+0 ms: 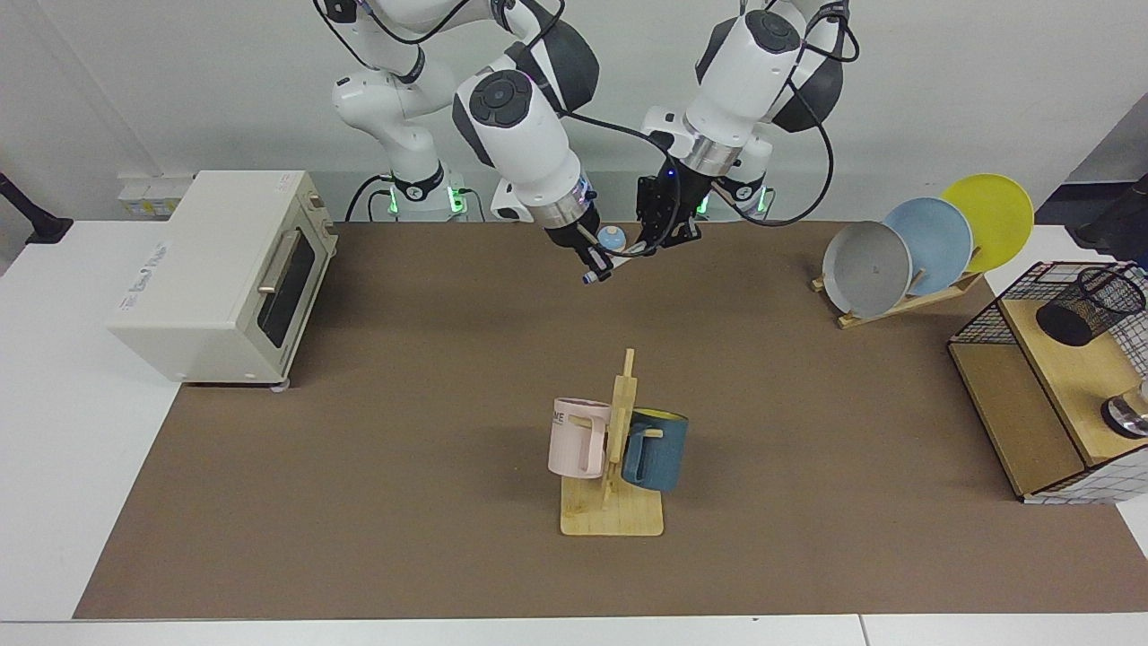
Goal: Put markers into pen holder
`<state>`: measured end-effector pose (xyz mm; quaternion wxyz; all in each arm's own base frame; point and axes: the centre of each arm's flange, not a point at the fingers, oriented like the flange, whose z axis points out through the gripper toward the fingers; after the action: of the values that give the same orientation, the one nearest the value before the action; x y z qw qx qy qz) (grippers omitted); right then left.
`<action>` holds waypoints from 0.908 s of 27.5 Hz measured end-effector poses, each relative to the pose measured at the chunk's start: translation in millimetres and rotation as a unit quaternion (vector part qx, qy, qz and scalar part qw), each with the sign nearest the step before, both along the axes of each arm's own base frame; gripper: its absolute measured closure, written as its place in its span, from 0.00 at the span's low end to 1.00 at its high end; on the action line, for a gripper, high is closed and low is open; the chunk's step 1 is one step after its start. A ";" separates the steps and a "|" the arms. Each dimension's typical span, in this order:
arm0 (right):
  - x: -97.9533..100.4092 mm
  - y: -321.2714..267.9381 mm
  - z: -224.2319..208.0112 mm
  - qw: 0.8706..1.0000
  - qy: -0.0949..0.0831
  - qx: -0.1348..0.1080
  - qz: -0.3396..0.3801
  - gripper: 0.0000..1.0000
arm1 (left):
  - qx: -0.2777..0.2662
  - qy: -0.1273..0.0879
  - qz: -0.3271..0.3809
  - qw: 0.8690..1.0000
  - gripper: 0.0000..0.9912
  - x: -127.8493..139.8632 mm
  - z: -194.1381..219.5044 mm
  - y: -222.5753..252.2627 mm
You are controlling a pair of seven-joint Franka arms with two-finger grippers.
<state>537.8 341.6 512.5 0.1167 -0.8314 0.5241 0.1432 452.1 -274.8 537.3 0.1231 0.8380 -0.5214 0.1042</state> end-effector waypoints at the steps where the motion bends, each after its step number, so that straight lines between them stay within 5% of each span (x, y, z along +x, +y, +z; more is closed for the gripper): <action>1: -0.1 0.2 0.0 1.000 0.000 0.000 0.000 0.77 | 0.000 0.000 0.000 1.000 0.83 -0.2 -0.2 -0.1; 8: 2.7 -4.5 -0.2 1.000 -0.007 0.002 0.015 0.30 | 0.002 0.004 -0.001 1.000 0.83 -1.2 -3.2 0.0; 14: 14.8 -33.1 -3.9 0.998 -0.012 0.001 0.059 0.00 | 0.014 0.003 -0.004 1.000 0.83 -0.8 -5.4 2.8; 19: 28.0 -81.5 -6.6 0.990 -0.016 -0.001 0.137 0.00 | 0.028 0.001 -0.006 1.000 0.83 1.0 -6.8 8.1; 25: 36.3 -133.8 -2.0 0.970 -0.045 -0.021 0.239 0.00 | 0.042 -0.001 -0.002 0.999 0.83 5.8 -8.2 18.9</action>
<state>574.1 207.8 510.6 0.0853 -0.9404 0.3071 0.1181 457.9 -255.9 529.0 0.0875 0.8412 -0.5272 0.0823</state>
